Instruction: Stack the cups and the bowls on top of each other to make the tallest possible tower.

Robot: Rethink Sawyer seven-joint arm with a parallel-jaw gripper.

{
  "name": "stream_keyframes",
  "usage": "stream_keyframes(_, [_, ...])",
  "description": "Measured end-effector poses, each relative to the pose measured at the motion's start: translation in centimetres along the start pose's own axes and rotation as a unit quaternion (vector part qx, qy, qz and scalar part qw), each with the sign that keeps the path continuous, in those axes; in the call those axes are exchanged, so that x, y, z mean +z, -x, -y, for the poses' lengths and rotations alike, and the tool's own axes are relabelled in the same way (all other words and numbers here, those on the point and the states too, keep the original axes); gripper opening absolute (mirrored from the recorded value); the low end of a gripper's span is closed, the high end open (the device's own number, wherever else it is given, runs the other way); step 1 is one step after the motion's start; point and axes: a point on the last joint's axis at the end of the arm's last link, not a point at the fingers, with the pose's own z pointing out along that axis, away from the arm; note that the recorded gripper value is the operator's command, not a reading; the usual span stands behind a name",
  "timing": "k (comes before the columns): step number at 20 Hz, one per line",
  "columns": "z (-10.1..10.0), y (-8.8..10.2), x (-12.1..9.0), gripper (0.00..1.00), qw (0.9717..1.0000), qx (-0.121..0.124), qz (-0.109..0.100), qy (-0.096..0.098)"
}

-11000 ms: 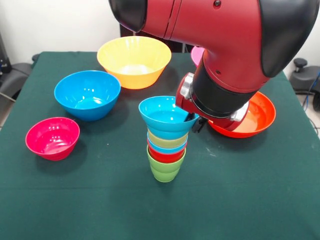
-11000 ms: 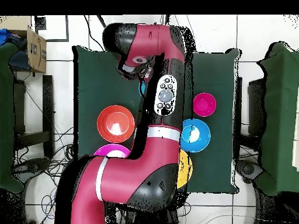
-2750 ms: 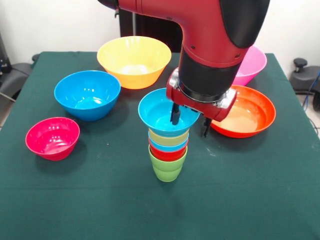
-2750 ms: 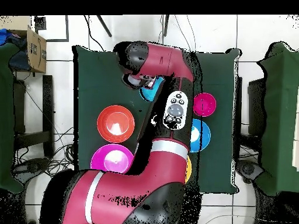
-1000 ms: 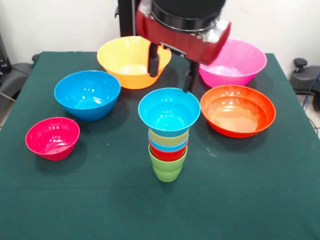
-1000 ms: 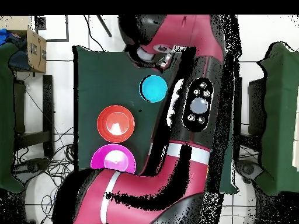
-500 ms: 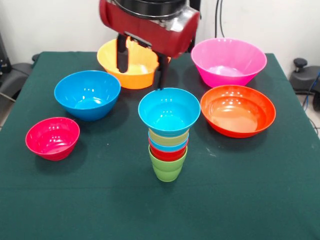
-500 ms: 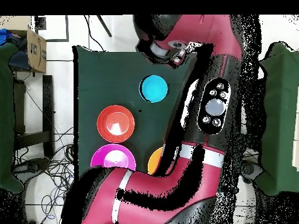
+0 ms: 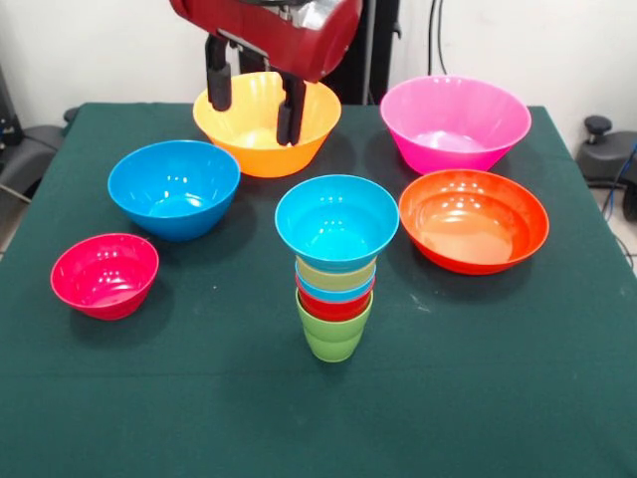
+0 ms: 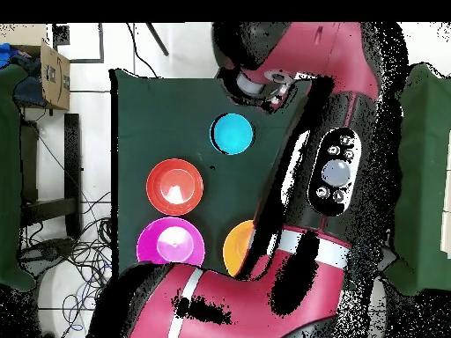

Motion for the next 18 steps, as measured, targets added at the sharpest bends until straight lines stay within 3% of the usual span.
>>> stream_keyframes(18, [4.1,-1.6,1.6,1.00,0.9997,0.017,-0.005,-0.019])
